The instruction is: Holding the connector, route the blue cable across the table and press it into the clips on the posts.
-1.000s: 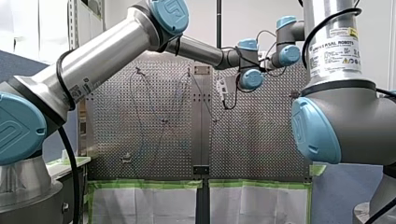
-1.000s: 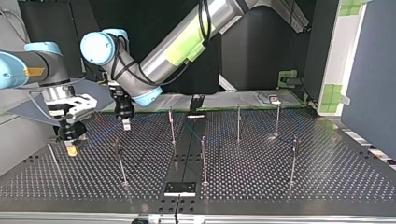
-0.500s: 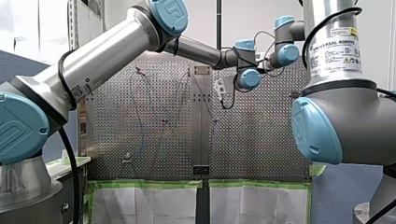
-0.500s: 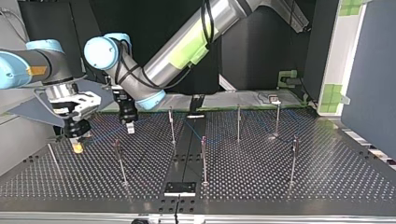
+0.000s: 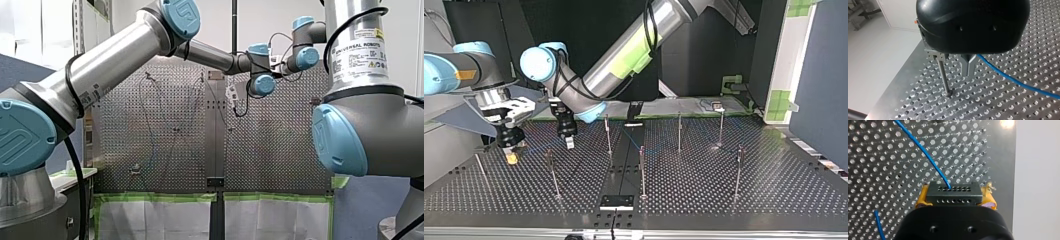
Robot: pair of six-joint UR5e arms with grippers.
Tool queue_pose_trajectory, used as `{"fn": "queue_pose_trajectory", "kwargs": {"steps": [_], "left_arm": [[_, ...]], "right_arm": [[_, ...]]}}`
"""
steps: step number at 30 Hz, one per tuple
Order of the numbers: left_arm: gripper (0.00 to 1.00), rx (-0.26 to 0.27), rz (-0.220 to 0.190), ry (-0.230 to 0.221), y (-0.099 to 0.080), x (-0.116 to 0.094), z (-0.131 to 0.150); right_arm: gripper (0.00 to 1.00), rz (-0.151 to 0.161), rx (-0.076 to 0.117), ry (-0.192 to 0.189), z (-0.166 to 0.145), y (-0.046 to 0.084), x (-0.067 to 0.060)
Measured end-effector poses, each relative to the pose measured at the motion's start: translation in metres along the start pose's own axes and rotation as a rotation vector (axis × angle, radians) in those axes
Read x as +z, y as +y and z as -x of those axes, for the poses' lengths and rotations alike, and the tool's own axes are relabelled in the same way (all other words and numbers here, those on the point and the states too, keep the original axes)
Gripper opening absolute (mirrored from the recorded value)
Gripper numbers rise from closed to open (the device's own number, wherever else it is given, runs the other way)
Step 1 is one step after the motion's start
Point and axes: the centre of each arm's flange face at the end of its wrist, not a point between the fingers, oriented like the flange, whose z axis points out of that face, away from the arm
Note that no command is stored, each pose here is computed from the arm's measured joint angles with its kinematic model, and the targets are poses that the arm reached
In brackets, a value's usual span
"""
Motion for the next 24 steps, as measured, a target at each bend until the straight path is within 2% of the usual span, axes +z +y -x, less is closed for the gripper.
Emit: {"fn": "queue_pose_trajectory", "kwargs": {"steps": [4,13,19,24], "left_arm": [[0.0,-0.01,0.002,-0.009,-0.001,0.001,0.004],[0.0,-0.035,0.011,-0.035,0.003,0.013,0.011],[0.0,-0.042,0.003,-0.066,0.009,0.031,0.014],[0.0,-0.019,-0.004,-0.087,0.023,0.052,0.009]], "right_arm": [[0.0,-0.002,-0.001,0.001,0.0,0.0,0.0],[0.0,-0.033,0.002,0.014,-0.003,-0.003,0.001],[0.0,-0.045,0.012,0.035,-0.006,0.001,0.003],[0.0,-0.049,0.02,0.057,-0.006,0.005,0.006]]}}
